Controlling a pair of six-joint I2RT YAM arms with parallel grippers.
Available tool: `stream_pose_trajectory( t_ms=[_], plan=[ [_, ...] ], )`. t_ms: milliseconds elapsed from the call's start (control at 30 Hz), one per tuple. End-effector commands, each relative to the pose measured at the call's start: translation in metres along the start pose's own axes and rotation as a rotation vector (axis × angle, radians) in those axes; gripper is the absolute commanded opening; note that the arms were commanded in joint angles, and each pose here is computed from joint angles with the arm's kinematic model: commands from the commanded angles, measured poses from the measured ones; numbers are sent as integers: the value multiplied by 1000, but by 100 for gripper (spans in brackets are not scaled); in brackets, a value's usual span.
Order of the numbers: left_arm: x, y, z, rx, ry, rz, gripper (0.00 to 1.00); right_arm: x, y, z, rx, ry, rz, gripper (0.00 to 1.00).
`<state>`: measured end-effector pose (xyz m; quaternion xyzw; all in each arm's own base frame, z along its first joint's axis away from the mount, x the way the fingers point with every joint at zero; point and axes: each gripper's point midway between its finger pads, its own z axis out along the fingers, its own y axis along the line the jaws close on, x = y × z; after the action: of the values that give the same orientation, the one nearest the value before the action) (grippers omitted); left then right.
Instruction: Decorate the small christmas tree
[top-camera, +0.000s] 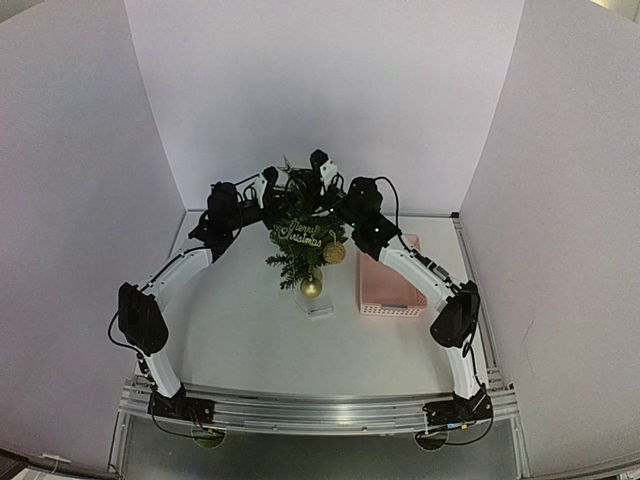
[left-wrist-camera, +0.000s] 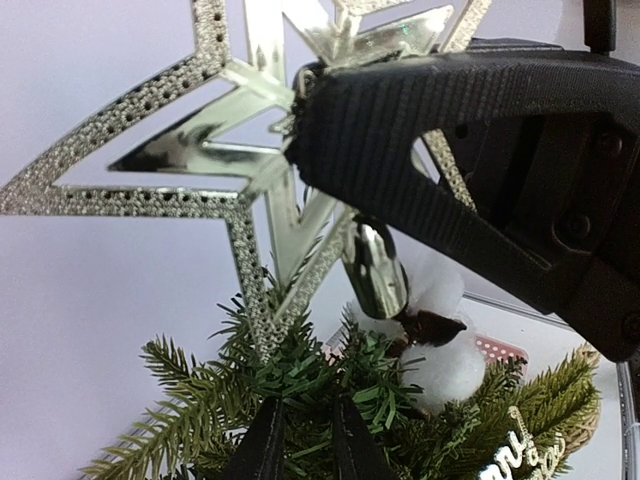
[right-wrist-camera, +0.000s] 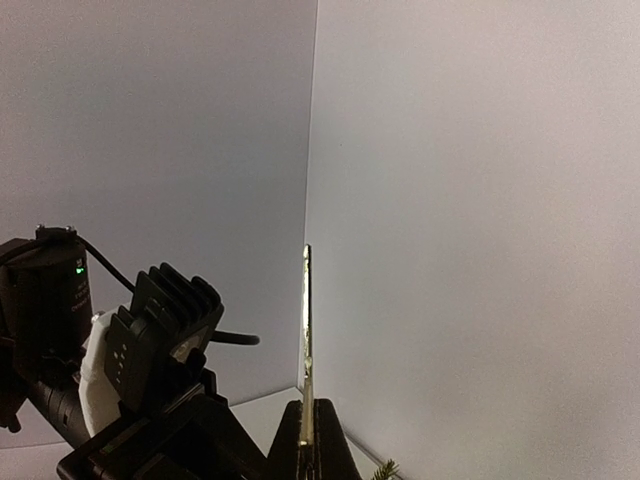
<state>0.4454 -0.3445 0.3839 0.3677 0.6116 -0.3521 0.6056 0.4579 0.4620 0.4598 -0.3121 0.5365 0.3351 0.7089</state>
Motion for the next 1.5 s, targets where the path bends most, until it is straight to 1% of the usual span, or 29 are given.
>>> stream_pose_trajectory(
  t_ms=[0, 433, 800, 1167, 1467],
  plan=[
    [-13, -4, -2, 15, -45, 30, 17, 9, -5, 3, 3, -8, 3, 0],
    [-13, -5, -3, 17, -48, 30, 17, 28, -11, 4, 11, 31, 15, 0],
    [-13, -3, -3, 14, -49, 31, 17, 16, -9, 0, 6, 21, 11, 0],
    [-14, -3, -3, 14, -52, 36, 17, 33, -10, -4, 16, 85, 46, 0],
    [-13, -3, -4, 14, -52, 39, 17, 24, -9, -15, 30, 93, 45, 0]
  ],
)
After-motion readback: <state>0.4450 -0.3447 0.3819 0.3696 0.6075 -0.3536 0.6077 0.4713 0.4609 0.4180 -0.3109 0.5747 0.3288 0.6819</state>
